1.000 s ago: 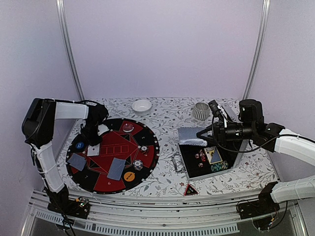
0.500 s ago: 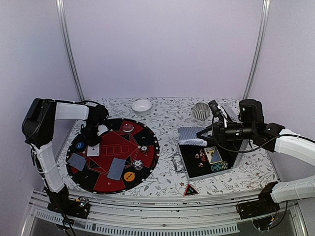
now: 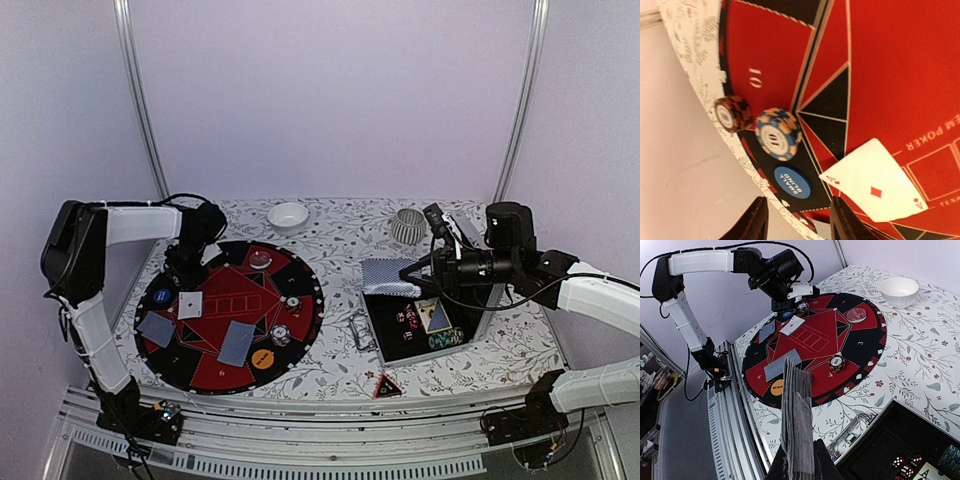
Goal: Distribute texas hold em gaming equipment
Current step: Place the poker card in the community card area.
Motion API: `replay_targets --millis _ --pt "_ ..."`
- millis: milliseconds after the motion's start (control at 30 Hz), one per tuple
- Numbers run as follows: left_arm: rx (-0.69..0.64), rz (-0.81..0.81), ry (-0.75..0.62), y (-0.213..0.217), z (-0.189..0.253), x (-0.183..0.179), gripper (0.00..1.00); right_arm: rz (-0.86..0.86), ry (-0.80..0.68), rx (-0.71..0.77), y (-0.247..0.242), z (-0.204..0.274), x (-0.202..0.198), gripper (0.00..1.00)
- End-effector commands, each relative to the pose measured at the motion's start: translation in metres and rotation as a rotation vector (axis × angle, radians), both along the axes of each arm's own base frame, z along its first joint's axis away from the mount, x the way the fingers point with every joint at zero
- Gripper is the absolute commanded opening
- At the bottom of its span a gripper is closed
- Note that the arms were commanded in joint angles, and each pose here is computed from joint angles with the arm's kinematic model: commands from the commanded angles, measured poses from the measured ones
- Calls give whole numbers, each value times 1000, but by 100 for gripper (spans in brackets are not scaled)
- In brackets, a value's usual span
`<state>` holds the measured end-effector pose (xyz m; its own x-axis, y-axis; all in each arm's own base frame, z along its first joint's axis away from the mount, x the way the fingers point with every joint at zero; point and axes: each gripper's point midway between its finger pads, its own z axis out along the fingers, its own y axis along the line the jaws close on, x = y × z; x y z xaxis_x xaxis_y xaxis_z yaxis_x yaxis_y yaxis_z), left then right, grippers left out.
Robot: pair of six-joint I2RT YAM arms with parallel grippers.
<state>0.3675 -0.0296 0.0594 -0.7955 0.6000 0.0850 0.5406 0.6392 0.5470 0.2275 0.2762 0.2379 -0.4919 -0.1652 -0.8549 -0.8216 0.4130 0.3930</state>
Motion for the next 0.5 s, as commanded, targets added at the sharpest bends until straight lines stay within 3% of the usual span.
replay_targets --millis 0,100,167,200,233,367,467 --pt "-111 30 -229 -42 79 24 46 10 -22 43 5 19 3 2" --pt "-319 -29 -338 -101 130 22 55 39 -15 73 9 22 0 2" --pt "-556 -96 -344 -156 155 8 72 62 -2 105 13 25 -1 2" --pt "-697 -147 -324 -188 165 -6 92 70 11 122 16 25 -1 2" --pt "-843 -201 -319 -216 180 -16 98 74 33 141 18 25 -1 2" --pt "-1372 -508 -219 -300 231 -93 98 90 103 191 28 24 2 2" --pt "-1596 -641 -240 -307 257 -133 98 116 131 221 39 28 0 2"
